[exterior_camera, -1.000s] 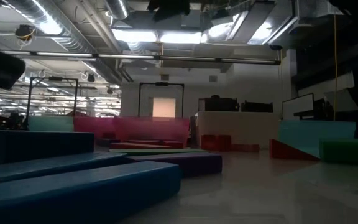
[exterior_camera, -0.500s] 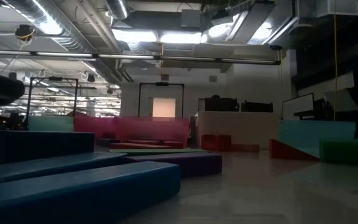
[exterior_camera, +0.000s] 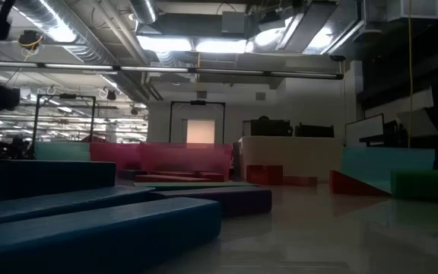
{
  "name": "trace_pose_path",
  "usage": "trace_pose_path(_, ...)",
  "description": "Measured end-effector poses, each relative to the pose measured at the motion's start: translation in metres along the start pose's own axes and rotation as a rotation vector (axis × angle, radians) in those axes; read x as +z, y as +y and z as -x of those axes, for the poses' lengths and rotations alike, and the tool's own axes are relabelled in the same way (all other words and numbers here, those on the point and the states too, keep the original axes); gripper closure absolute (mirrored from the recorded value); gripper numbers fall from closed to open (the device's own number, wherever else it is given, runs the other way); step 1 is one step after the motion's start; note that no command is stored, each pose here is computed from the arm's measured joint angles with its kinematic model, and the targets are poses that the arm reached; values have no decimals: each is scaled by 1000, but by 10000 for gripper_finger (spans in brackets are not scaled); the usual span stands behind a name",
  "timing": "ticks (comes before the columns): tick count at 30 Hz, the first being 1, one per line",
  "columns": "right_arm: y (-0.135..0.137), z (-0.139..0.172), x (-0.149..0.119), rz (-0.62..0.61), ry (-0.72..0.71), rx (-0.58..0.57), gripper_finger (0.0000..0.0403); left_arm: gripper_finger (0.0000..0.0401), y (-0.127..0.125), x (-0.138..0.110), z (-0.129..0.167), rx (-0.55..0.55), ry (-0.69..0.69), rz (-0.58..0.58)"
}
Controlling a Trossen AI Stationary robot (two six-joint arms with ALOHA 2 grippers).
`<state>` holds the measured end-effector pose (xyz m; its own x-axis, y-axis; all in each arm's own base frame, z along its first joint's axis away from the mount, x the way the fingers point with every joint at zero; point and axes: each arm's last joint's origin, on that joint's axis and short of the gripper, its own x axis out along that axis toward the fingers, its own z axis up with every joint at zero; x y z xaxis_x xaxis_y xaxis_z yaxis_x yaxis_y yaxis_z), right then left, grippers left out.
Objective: Sort blocks
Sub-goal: Put the blue block into the left pink bin
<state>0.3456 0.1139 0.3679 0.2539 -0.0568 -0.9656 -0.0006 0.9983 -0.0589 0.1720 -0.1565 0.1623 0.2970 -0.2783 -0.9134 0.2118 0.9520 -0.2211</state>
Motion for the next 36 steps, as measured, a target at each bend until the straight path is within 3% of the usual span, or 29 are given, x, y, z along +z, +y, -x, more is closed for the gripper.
trace_pose_path(5,16,-35,-14,-70,171,14,181,319,-4,14,30,-54,-138,105)
trace_pose_path(9,25,-68,-32,-165,332,-3,181,319,6,25,53,11,-298,162)
trace_pose_path(13,30,-96,-50,-253,469,-24,181,319,28,33,72,206,-474,213)
trace_pose_path(19,40,-128,-66,-315,538,24,181,315,72,41,95,637,-646,302)
trace_pose_path(25,44,-150,-73,-349,504,52,181,314,117,42,102,879,-596,384)
trace_pose_path(30,41,-158,-77,-377,477,-28,181,314,157,33,112,1056,-491,485)
trace_pose_path(36,39,-165,-81,-390,483,-39,181,314,199,18,127,1171,-404,622)
